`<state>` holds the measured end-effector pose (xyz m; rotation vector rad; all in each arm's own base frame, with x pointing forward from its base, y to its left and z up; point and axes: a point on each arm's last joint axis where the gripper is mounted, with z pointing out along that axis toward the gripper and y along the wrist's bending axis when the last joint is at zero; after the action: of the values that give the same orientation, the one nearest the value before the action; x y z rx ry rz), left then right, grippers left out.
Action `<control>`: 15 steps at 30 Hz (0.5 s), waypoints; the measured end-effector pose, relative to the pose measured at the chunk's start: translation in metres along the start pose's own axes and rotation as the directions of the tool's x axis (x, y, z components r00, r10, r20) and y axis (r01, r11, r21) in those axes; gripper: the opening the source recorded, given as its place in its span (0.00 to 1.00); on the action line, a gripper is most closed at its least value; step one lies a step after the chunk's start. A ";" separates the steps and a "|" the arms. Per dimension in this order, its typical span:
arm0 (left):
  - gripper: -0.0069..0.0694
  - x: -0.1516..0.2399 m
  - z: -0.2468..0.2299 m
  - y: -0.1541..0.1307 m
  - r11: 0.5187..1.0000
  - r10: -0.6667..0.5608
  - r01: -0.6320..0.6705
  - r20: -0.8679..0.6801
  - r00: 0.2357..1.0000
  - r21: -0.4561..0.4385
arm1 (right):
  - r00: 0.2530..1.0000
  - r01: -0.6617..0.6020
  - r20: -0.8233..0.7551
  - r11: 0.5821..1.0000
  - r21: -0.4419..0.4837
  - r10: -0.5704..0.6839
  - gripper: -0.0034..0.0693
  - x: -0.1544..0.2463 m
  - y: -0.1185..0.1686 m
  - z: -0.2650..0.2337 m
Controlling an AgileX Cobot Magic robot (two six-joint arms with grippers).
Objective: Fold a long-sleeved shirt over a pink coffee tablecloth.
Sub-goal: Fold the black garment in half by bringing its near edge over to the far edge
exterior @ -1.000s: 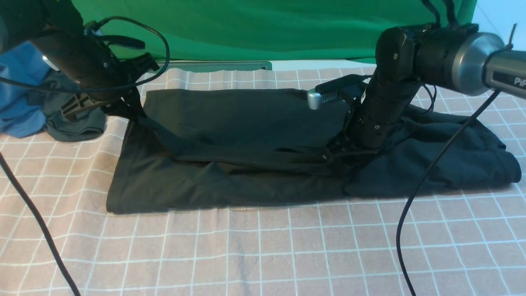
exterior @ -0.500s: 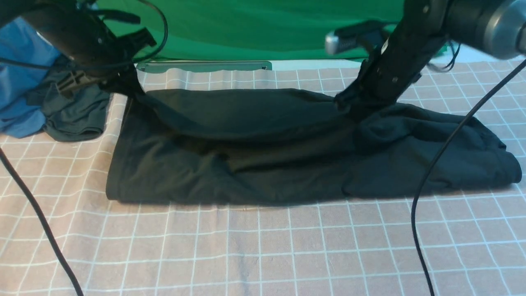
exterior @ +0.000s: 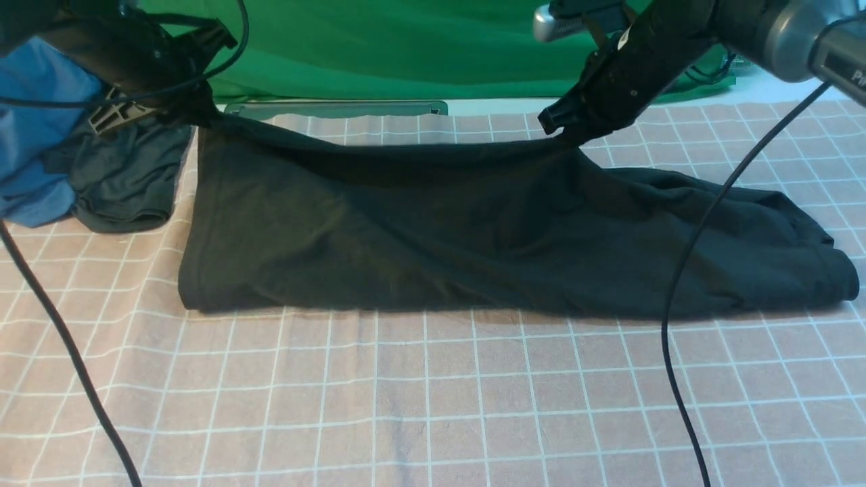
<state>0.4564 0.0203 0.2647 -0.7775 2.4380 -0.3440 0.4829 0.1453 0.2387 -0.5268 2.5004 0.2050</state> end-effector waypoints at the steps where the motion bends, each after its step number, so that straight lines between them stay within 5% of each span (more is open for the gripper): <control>1: 0.13 0.000 0.003 0.002 1.000 -0.003 0.003 0.000 1.000 -0.004 | 1.000 -0.002 0.006 1.000 0.002 0.002 0.10 0.000 -0.001 0.002; 15: 0.17 -0.001 0.044 0.015 1.000 -0.025 0.025 0.023 0.999 -0.019 | 0.993 -0.041 0.110 0.998 0.041 0.036 0.15 0.002 -0.016 0.044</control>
<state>0.4760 0.0298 0.2238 -0.8165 2.4156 -0.3205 0.5101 0.1415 0.2002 -0.4378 2.4045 0.1885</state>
